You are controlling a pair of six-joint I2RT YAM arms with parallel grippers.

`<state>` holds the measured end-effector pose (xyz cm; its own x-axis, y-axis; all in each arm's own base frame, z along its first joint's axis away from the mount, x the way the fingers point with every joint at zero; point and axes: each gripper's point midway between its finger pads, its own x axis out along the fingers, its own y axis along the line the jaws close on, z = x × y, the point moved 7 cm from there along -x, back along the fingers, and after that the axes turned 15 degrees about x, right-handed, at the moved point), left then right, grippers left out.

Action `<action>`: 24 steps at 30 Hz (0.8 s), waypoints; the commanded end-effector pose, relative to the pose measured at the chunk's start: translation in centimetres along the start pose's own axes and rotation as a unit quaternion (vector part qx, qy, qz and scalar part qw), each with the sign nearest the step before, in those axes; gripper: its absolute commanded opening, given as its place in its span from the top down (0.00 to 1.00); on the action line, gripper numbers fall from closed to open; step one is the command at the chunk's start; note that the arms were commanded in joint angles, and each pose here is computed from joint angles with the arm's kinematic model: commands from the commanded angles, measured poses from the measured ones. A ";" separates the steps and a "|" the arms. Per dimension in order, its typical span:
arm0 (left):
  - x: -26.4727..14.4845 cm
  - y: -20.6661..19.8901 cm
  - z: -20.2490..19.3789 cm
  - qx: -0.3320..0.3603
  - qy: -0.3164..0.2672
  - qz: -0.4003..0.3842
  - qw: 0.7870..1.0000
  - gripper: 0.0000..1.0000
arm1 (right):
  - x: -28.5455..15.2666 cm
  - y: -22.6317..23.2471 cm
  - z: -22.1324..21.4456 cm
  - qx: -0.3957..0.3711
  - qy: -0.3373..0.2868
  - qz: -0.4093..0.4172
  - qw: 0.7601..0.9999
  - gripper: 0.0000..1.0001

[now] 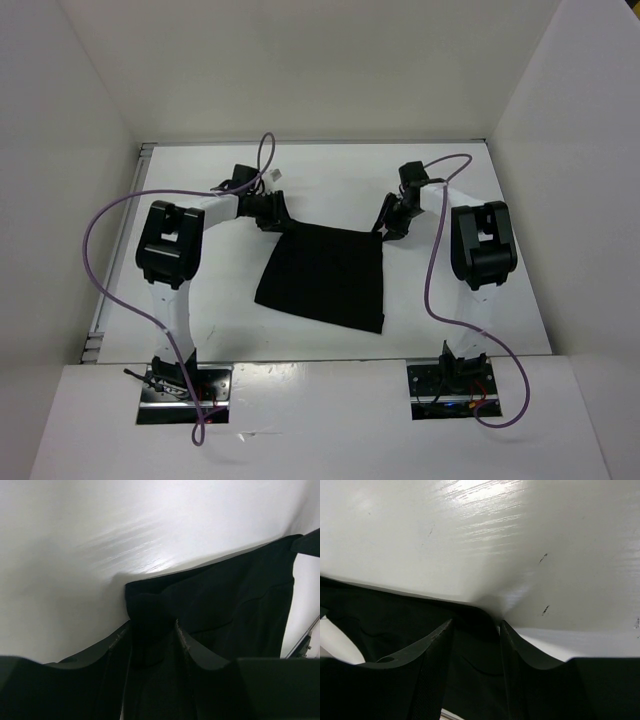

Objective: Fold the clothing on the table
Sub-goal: Fold the skirt

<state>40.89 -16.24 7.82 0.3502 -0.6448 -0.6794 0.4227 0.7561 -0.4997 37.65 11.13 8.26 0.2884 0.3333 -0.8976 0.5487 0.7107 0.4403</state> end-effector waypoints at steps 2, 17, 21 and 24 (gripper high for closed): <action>2.0 -0.2 -0.5 0.013 0.014 -0.011 1.000 0.56 | 1.2 0.1 1.3 -0.003 -0.021 -0.002 1.000 0.52; 3.3 0.0 -1.5 -0.006 0.026 -0.016 1.000 0.76 | 0.9 -1.9 -0.5 0.003 -0.007 -0.019 1.000 0.58; 3.3 0.0 -1.5 -0.006 0.026 -0.016 1.000 0.96 | 0.8 -2.4 -1.0 0.006 -0.001 -0.026 1.000 0.62; 3.3 0.0 -1.5 -0.006 0.026 -0.016 1.000 1.00 | 0.7 -2.7 -1.0 0.006 -0.008 -0.033 0.999 0.93</action>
<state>41.27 -18.31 6.90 0.3219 -0.6897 -0.6486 0.4310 0.7167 -0.5482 36.73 10.91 7.52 0.2934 0.3394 -0.8937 0.5572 0.6989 0.4484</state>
